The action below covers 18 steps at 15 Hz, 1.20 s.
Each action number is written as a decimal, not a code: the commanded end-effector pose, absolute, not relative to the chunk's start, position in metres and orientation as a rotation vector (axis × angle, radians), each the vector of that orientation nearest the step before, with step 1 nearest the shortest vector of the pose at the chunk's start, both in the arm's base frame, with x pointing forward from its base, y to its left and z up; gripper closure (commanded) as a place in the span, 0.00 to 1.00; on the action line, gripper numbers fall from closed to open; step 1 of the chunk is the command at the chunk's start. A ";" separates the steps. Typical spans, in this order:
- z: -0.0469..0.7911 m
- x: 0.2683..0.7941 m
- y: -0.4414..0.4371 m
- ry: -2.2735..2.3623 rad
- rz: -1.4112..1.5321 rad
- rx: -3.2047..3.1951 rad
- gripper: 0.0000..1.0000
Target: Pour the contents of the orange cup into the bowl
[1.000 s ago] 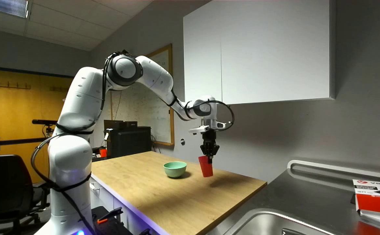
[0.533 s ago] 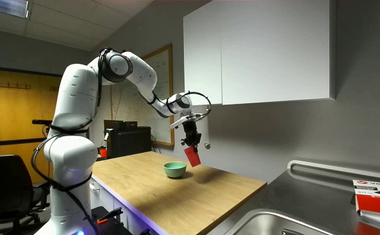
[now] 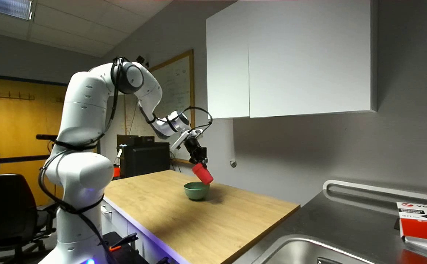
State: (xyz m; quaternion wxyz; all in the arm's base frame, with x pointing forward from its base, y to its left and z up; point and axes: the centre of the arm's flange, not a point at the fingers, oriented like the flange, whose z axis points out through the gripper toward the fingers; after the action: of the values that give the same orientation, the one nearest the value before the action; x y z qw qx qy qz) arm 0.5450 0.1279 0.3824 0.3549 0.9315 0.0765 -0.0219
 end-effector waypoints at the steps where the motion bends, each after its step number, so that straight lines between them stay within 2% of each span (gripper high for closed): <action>1: 0.363 0.531 0.152 0.195 0.022 2.227 0.97; 10: 0.295 0.510 0.201 0.231 0.159 1.914 0.97; 18: 0.270 0.504 0.214 0.184 0.317 1.673 0.97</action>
State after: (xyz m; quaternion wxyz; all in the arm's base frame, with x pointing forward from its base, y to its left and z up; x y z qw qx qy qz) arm 0.5037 0.2110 0.2718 0.6272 0.7641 0.1009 0.1125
